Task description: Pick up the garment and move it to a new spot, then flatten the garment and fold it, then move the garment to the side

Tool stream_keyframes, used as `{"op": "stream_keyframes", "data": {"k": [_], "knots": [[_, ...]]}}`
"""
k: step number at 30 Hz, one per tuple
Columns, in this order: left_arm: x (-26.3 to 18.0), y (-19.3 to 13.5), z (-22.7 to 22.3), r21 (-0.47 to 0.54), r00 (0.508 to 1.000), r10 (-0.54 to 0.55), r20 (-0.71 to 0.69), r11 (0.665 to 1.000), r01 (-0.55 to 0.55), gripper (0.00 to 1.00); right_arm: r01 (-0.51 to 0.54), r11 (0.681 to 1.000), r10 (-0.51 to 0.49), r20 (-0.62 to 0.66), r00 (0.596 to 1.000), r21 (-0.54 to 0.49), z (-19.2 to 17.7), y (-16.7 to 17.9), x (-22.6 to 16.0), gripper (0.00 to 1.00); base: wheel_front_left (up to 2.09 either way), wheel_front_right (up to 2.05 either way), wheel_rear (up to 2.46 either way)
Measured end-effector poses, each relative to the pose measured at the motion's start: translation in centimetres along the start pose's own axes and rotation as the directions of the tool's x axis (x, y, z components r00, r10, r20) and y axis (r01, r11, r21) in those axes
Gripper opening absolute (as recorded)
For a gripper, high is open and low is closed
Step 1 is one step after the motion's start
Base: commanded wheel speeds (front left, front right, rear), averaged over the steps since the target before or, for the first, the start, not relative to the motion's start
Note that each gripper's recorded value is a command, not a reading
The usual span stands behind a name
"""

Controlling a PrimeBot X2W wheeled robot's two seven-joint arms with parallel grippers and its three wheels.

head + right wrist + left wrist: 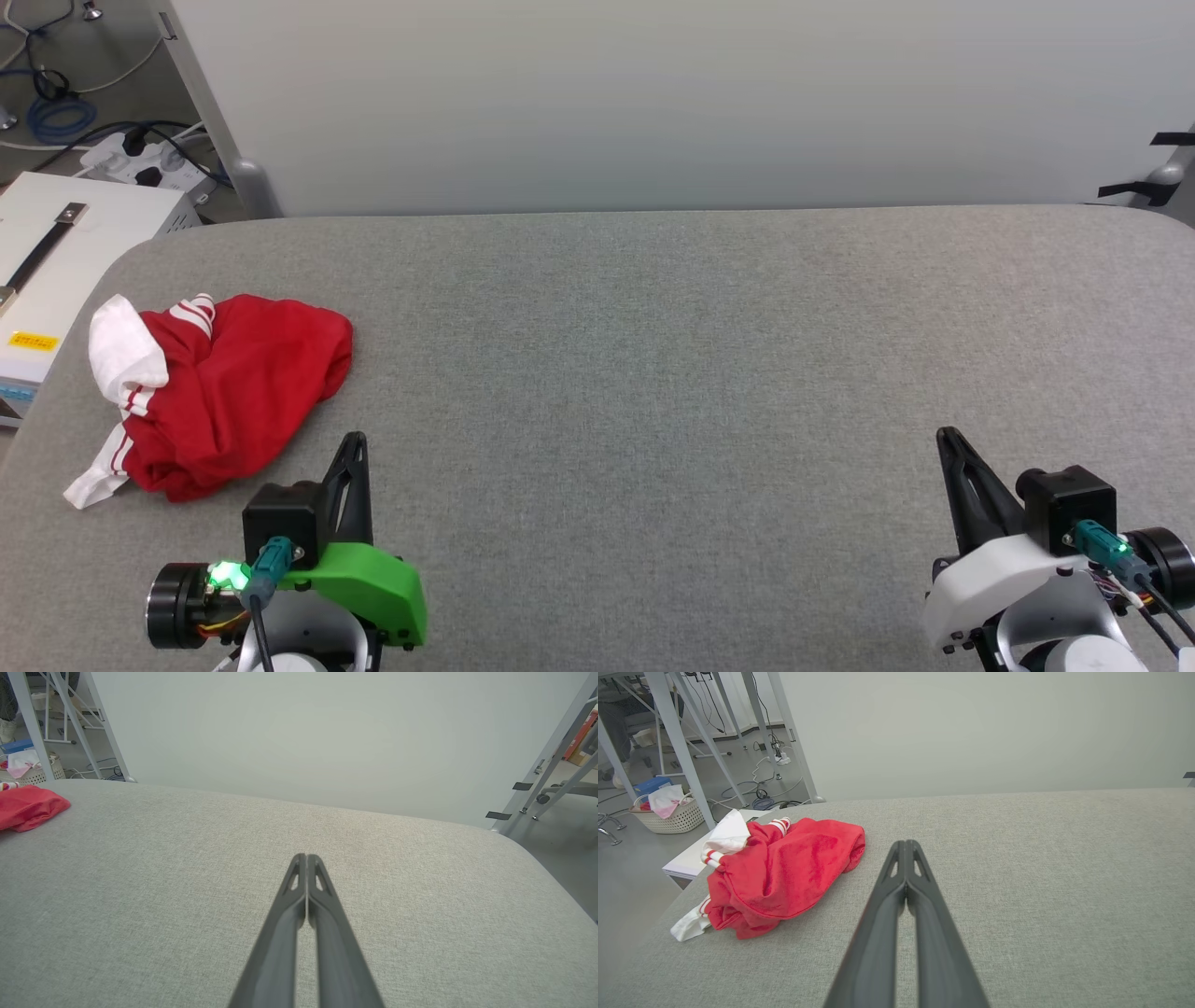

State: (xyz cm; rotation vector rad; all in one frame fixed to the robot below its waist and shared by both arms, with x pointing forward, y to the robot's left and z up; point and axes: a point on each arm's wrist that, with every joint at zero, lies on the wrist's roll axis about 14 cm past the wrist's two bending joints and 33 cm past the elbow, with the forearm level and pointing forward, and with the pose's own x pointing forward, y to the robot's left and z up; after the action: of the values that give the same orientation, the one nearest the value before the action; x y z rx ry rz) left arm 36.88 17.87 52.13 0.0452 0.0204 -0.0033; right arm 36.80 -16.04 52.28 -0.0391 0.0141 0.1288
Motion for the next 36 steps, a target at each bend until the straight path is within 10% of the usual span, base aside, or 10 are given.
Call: {"op": "stream_keyframes", "data": {"k": [36], "knots": [[0.00,0.00,0.00,0.000,1.000,0.000,0.000,1.000,0.000,0.00,0.000,1.000,0.000,0.000,1.000,0.000,0.00,0.00,0.00,0.00,0.00,0.00,0.00]]}}
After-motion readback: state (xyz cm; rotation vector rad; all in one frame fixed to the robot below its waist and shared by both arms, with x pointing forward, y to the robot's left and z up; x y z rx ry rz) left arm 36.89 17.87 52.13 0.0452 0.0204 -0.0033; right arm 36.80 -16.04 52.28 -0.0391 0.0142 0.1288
